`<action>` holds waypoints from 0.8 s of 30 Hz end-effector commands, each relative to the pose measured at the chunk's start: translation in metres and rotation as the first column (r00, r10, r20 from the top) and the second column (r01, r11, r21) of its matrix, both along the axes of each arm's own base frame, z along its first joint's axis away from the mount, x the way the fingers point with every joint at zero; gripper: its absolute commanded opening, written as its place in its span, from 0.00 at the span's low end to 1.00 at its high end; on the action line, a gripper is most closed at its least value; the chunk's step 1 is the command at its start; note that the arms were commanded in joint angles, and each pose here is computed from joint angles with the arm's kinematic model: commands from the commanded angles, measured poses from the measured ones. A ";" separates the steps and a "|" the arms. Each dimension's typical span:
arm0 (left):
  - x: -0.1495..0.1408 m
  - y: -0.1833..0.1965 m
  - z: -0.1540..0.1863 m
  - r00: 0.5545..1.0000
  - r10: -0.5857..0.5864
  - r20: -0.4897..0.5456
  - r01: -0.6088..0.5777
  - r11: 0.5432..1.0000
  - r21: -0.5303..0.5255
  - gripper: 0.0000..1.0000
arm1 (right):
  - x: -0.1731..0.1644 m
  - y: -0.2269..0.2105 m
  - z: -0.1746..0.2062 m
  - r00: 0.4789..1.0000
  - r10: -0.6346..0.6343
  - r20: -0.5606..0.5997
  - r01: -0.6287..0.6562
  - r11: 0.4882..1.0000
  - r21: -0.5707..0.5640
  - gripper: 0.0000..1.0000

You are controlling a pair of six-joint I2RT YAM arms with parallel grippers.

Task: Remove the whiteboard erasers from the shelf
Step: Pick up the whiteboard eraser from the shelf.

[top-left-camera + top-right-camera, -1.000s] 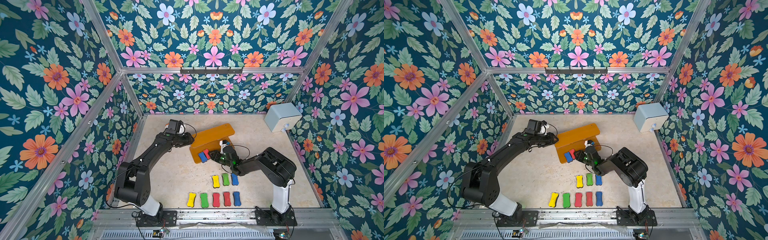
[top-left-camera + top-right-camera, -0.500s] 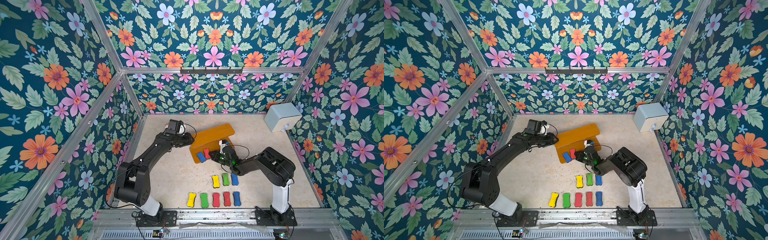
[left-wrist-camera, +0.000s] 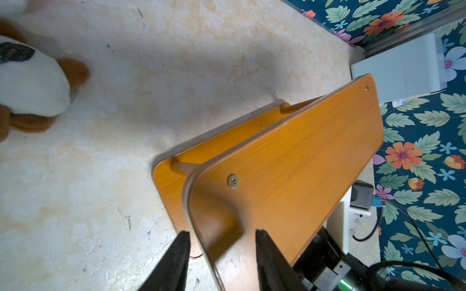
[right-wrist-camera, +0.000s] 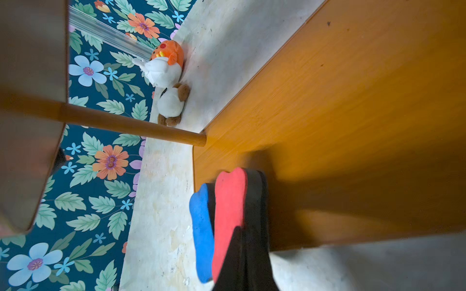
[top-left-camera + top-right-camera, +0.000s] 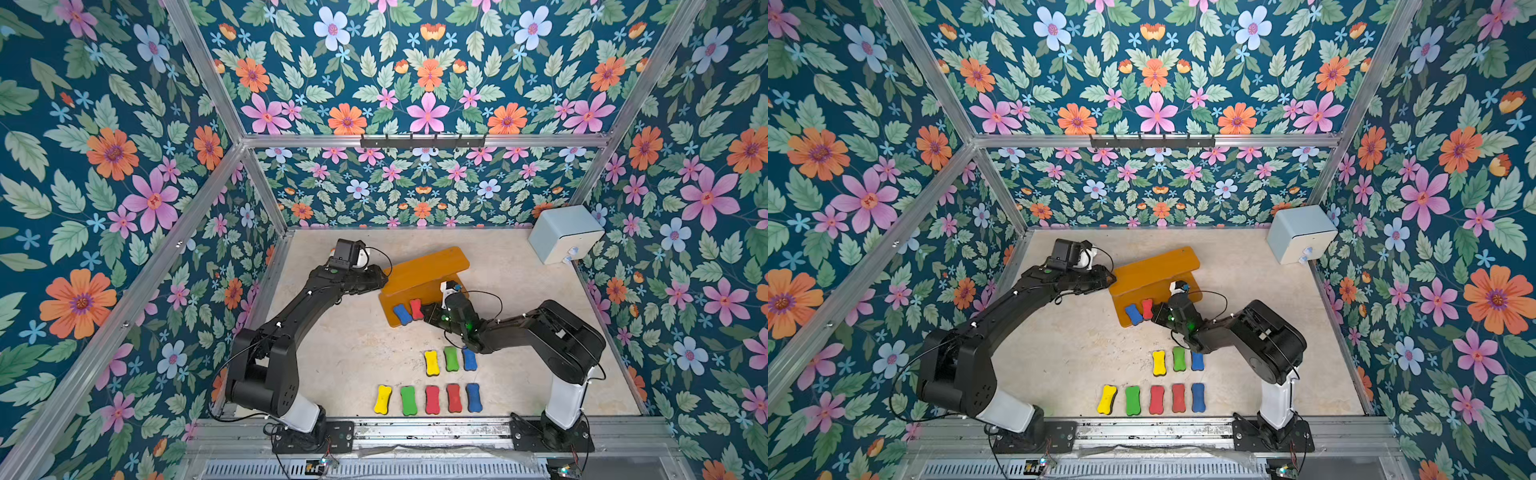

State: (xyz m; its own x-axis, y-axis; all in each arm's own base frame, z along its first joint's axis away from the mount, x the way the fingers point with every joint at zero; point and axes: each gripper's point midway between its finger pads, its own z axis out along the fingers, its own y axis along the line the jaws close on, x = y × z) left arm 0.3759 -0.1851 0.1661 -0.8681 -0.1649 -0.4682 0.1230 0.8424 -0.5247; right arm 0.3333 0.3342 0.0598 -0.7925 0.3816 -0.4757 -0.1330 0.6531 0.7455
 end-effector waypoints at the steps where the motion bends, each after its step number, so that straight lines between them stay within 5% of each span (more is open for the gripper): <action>1: 0.001 0.003 0.007 1.000 0.013 0.027 -0.013 1.000 0.006 0.48 | -0.001 -0.007 0.008 0.999 -0.047 0.007 0.047 0.999 -0.012 0.00; 12: -0.014 0.011 0.010 0.999 0.031 0.041 -0.032 0.999 0.008 0.50 | -0.069 0.003 0.034 0.996 -0.081 -0.042 0.082 0.996 0.021 0.00; 24: -0.015 0.015 0.010 0.996 0.047 0.071 -0.048 0.999 0.015 0.50 | -0.133 0.022 0.013 0.988 -0.090 -0.126 0.092 0.996 0.006 0.00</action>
State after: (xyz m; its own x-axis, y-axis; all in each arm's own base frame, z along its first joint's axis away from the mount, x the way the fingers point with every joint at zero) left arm 0.3575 -0.1714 0.1725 -0.8396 -0.1963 -0.5065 0.1098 0.8518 -0.5122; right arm 0.1991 0.3609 0.0754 -0.8291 0.4032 -0.3873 -0.0380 0.6505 0.7586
